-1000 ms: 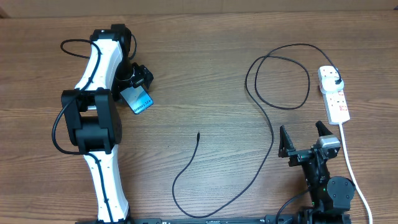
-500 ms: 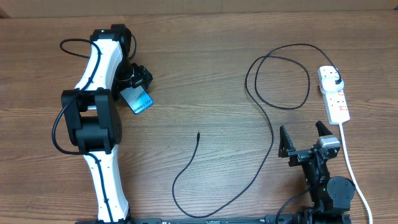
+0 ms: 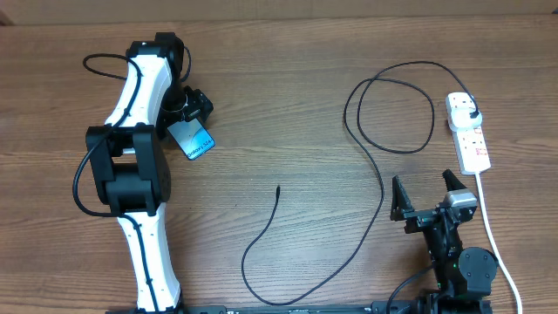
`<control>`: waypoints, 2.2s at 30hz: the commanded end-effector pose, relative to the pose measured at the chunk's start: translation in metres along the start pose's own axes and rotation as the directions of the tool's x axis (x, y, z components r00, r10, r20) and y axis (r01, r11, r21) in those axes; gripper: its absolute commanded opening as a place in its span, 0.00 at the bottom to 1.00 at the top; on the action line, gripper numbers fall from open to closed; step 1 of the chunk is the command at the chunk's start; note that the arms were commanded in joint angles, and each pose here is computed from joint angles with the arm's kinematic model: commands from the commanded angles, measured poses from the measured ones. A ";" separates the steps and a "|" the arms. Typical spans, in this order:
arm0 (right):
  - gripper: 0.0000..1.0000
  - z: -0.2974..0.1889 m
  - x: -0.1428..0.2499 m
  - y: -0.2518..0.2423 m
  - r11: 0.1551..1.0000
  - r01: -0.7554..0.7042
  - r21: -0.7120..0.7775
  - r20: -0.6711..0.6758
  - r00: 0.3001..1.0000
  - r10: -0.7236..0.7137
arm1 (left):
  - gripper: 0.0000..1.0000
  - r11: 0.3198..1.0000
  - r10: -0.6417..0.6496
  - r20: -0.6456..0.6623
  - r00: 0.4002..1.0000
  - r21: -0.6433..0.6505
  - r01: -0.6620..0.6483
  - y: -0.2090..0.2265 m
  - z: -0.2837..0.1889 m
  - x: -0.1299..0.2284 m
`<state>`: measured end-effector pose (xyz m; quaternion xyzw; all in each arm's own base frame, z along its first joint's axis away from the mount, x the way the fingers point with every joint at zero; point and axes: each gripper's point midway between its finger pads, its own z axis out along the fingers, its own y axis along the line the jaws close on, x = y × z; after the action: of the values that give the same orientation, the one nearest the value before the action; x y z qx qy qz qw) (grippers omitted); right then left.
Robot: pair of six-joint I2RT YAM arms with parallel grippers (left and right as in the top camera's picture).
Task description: Plug charger to phone and switch on socket
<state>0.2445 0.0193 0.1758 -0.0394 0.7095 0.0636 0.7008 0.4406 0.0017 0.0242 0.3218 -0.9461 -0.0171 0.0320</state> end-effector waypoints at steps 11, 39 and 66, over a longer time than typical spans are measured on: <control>1.00 0.000 0.002 0.000 1.000 -0.003 0.003 0.005 1.000 0.003 | 1.00 1.000 -0.026 0.020 0.999 -0.012 0.026 0.002 0.008 -0.005; 1.00 0.000 0.002 0.000 1.000 -0.003 0.003 0.005 1.000 0.003 | 1.00 0.998 -0.031 -0.028 0.999 -0.051 0.030 0.012 0.038 0.012; 1.00 0.000 0.002 0.000 1.000 -0.003 0.003 0.005 1.000 0.003 | 1.00 0.999 -0.031 0.008 0.999 -0.012 0.031 0.004 0.043 0.003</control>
<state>0.2445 0.0192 0.1759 -0.0391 0.7094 0.0635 0.7009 0.4432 0.0008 0.0013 0.3324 -0.9430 -0.0076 0.0127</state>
